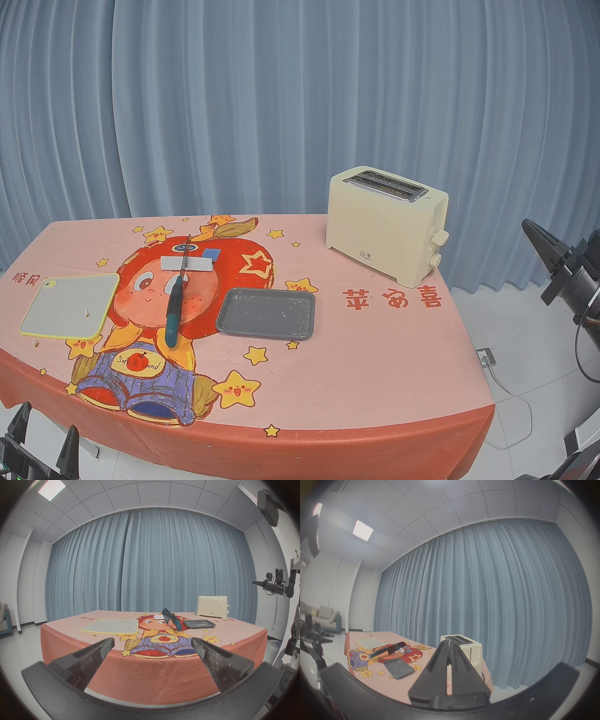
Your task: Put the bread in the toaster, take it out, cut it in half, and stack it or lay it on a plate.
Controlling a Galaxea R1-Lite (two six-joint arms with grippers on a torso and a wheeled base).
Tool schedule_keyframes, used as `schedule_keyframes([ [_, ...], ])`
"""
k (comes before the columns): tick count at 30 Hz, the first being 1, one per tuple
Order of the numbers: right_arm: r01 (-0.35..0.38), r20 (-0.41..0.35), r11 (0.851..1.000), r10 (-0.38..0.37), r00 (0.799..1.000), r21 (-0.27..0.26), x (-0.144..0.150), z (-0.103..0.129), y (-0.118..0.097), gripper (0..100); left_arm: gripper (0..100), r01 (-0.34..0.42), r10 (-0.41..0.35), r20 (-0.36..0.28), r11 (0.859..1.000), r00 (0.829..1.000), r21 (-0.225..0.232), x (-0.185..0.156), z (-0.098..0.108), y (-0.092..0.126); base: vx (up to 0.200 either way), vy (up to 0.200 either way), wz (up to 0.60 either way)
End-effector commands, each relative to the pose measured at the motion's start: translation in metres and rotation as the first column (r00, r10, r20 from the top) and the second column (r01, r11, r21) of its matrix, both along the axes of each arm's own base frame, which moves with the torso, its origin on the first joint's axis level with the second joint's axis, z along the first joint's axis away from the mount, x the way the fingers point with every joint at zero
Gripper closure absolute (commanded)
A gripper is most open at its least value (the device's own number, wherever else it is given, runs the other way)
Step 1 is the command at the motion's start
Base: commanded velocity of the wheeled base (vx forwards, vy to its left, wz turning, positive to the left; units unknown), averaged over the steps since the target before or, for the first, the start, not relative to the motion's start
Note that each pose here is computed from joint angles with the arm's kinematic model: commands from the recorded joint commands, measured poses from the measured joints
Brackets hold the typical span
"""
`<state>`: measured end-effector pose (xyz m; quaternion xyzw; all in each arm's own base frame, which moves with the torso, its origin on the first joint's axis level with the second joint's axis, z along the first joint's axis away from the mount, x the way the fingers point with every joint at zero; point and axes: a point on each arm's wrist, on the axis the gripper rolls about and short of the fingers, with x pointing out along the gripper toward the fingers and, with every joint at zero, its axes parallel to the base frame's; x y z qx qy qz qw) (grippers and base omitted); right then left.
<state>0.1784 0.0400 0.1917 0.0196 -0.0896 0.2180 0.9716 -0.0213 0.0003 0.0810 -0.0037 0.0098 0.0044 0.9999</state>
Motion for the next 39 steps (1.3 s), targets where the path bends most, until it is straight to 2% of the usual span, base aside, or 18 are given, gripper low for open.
schedule_keyframes([
  [1,-0.019,-0.044,0.999,0.021,0.999,0.048,0.004,-0.004,0.013,100,0,0.000,0.000,-0.017,1.000,1.000,0.000,0.001,-0.005,0.000,0.000,0.000,0.00],
  [5,0.016,-0.059,0.998,-0.012,0.998,0.057,0.014,-0.004,0.014,100,0,0.000,0.000,-0.017,1.000,1.000,0.000,0.001,-0.005,0.000,0.000,0.000,0.00],
  [11,0.022,-0.045,0.998,-0.019,0.999,0.063,0.016,-0.001,0.014,100,0,0.000,0.000,-0.017,1.000,1.000,0.000,0.001,-0.005,0.000,0.000,0.000,0.00],
  [15,0.028,-0.060,0.995,-0.022,0.998,0.095,0.018,0.000,0.014,100,0,0.000,0.000,-0.017,1.000,1.000,0.000,0.001,-0.005,0.000,0.000,0.000,0.00],
  [16,0.037,-0.088,0.994,-0.028,0.996,0.106,0.020,-0.002,0.015,100,0,0.000,0.000,-0.017,1.000,1.000,0.000,0.001,-0.005,0.000,0.000,0.000,0.00],
  [19,0.064,-0.166,0.994,-0.049,0.985,0.088,0.020,-0.006,0.015,100,0,0.000,0.000,-0.017,1.000,1.000,0.000,0.001,-0.005,0.000,0.000,0.000,0.00],
  [25,0.075,-0.204,0.994,-0.058,0.977,0.077,0.012,0.001,0.012,100,0,0.000,0.000,-0.017,1.000,1.000,0.000,0.001,-0.005,0.000,0.000,0.000,0.00],
  [30,0.092,-0.274,0.995,-0.076,0.959,0.046,0.004,-0.004,0.012,100,0,0.000,0.000,-0.017,1.000,1.000,0.000,0.001,-0.005,0.000,0.000,0.000,0.00],
  [35,0.047,-0.340,0.999,-0.037,0.940,0.020,-0.001,-0.016,0.021,100,0,0.000,0.000,-0.017,1.000,1.000,0.000,0.001,-0.005,0.000,0.000,0.000,0.00],
  [39,0.034,-0.357,0.999,-0.029,0.934,0.008,-0.004,-0.021,0.022,100,0,0.000,0.000,-0.017,1.000,1.000,0.000,0.001,-0.005,0.000,0.000,0.000,0.00],
])
